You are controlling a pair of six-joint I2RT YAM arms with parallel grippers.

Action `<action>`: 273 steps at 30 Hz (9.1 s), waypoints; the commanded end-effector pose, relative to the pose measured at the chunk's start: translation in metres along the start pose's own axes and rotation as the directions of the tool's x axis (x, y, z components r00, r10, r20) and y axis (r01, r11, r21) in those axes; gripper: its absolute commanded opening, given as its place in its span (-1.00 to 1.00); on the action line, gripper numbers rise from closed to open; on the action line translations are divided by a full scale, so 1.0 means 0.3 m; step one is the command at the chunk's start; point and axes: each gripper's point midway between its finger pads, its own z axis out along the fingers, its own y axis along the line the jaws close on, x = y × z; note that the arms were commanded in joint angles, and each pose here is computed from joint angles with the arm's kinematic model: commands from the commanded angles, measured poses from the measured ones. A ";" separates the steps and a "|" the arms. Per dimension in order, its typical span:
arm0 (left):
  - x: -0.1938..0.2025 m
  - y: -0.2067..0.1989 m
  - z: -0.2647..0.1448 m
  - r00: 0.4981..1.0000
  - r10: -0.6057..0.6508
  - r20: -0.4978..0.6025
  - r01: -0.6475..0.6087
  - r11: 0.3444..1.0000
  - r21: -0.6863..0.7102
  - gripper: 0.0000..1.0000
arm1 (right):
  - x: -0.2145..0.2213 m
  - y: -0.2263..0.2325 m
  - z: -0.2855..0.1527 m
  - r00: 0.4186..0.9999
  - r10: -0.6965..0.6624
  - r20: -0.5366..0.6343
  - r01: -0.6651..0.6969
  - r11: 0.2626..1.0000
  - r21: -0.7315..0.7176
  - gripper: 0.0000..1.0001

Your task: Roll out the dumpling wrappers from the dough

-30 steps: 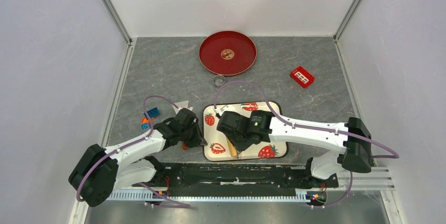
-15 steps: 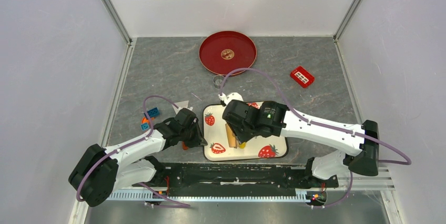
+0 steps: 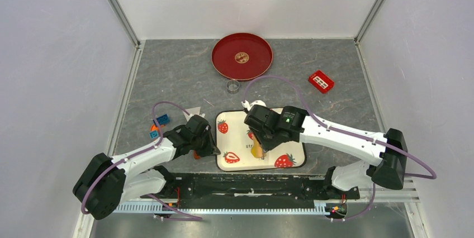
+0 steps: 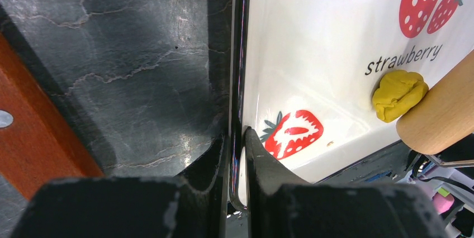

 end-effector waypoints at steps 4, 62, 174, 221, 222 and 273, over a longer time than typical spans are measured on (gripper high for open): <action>-0.007 0.035 0.013 1.000 -0.013 0.018 0.014 0.999 -0.045 -0.95 | 0.001 0.023 -0.002 1.000 -0.001 0.030 0.003 0.998 -0.067 -1.00; -0.008 0.035 0.013 1.000 -0.013 0.017 0.014 0.999 -0.048 -0.96 | 0.190 -0.061 0.120 0.977 -0.057 -0.205 0.065 0.997 0.031 -1.00; -0.008 0.036 0.017 1.000 -0.011 0.016 0.012 0.999 -0.050 -0.95 | -0.031 -0.363 0.057 0.997 0.006 -0.083 0.011 0.979 0.203 -1.00; -0.008 0.038 0.018 1.000 -0.012 0.017 0.013 0.999 -0.052 -0.96 | -0.228 -0.177 0.077 0.991 -0.068 -0.113 0.062 0.996 -0.058 -1.00; -0.009 0.036 0.017 1.000 -0.012 0.018 0.013 0.999 -0.050 -0.96 | -0.223 -0.177 0.085 0.990 -0.076 -0.120 0.069 0.996 -0.058 -1.00; -0.009 0.038 0.019 1.000 -0.011 0.018 0.012 0.999 -0.052 -0.96 | -0.192 -0.141 0.136 0.984 -0.082 -0.158 0.077 0.996 -0.042 -1.00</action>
